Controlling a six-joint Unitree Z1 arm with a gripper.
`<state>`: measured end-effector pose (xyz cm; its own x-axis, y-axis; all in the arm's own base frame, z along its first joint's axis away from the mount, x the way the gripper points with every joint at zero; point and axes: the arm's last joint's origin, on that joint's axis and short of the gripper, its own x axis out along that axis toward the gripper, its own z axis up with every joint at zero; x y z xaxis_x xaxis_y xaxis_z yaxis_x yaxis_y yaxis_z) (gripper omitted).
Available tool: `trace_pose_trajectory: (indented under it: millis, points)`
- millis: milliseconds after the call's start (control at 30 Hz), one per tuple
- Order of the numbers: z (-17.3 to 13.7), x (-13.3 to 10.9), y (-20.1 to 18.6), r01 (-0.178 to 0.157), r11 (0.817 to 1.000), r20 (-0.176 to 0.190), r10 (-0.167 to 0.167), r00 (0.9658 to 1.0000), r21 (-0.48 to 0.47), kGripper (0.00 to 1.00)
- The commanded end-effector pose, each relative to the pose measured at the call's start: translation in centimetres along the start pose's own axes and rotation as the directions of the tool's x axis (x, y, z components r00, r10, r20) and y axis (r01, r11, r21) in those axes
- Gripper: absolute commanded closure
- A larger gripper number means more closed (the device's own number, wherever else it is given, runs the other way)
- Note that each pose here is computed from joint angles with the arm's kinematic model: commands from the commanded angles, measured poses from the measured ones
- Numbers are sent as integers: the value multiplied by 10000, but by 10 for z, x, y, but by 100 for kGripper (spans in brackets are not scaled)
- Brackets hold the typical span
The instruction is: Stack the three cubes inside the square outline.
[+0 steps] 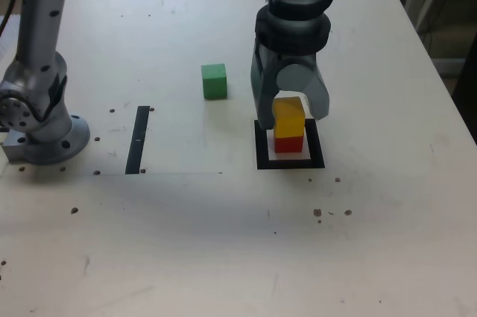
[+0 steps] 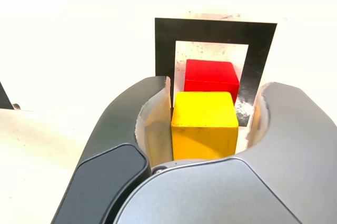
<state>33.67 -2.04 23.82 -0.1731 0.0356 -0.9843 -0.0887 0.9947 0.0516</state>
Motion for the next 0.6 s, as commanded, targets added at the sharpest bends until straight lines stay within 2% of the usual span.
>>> trace_pose_trajectory:
  millis: [0,167,333,567]
  points:
    - [-1,-4,0,-23,10000,160,23,9999,30,1]
    - [-7,-10,3,-344,9994,307,341,9989,69,1]
    - [-29,-22,10,-676,9977,553,674,9962,30,1]
    - [-63,-33,29,-842,9960,181,848,9962,-292,1]
